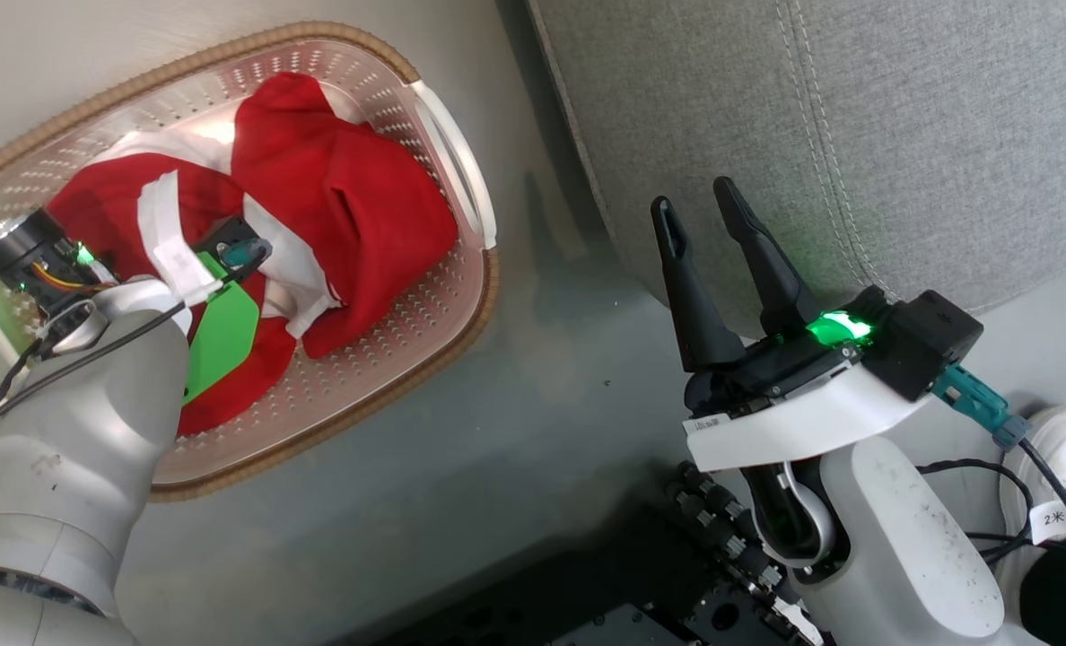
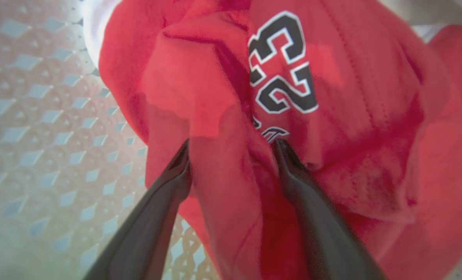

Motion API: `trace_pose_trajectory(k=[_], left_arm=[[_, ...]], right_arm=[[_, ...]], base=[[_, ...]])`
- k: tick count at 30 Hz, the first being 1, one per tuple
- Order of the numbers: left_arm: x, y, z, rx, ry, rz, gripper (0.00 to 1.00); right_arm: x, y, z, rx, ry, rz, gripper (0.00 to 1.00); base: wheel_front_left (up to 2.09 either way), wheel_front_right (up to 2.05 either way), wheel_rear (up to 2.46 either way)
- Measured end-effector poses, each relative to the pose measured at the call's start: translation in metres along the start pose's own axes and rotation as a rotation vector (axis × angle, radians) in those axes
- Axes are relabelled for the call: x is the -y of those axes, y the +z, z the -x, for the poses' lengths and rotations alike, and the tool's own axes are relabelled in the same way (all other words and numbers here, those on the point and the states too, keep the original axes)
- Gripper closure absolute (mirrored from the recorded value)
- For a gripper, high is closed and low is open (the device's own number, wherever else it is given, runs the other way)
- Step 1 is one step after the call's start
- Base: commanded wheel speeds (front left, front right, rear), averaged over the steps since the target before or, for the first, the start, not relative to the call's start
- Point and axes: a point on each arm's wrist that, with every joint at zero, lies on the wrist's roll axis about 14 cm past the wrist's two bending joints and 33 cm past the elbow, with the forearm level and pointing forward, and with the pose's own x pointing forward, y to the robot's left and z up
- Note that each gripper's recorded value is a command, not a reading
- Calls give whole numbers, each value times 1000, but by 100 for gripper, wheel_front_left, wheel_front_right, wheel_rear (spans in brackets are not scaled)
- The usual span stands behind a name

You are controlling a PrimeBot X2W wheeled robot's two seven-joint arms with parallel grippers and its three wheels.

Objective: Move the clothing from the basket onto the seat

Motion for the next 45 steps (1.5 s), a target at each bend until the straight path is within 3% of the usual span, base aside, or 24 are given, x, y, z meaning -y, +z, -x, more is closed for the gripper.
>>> trace_pose_trajectory(k=[9,16,17,18,23,27,33,40,45], left_arm=[[17,2,-21,-87,-45,-74,0],[26,-2,-29,-120,-84,-35,0],[26,-4,-30,-118,-92,-11,62],[25,-3,-31,-106,-97,7,100],[27,-5,-31,-108,-104,7,100],[16,-2,-29,-70,-89,135,100],[13,10,-17,-18,-63,154,100],[18,17,17,33,-44,198,100],[13,31,52,115,-19,312,100]], right_arm=[[13,-1,-2,0,-39,-19,0],[16,-5,-2,-6,-44,-8,0],[16,-7,-1,-12,-46,-9,0],[16,-8,-2,-15,-46,-7,0],[17,-6,-2,-10,-47,-3,0],[13,-2,-4,1,-35,-5,0],[17,5,-1,8,-43,28,0],[16,18,7,28,-42,82,0],[7,36,17,70,-27,105,0]], base=[[0,0,0],[0,0,0],[0,0,0],[0,0,0],[0,0,0],[0,0,0],[0,0,0],[0,0,0],[0,0,0]])
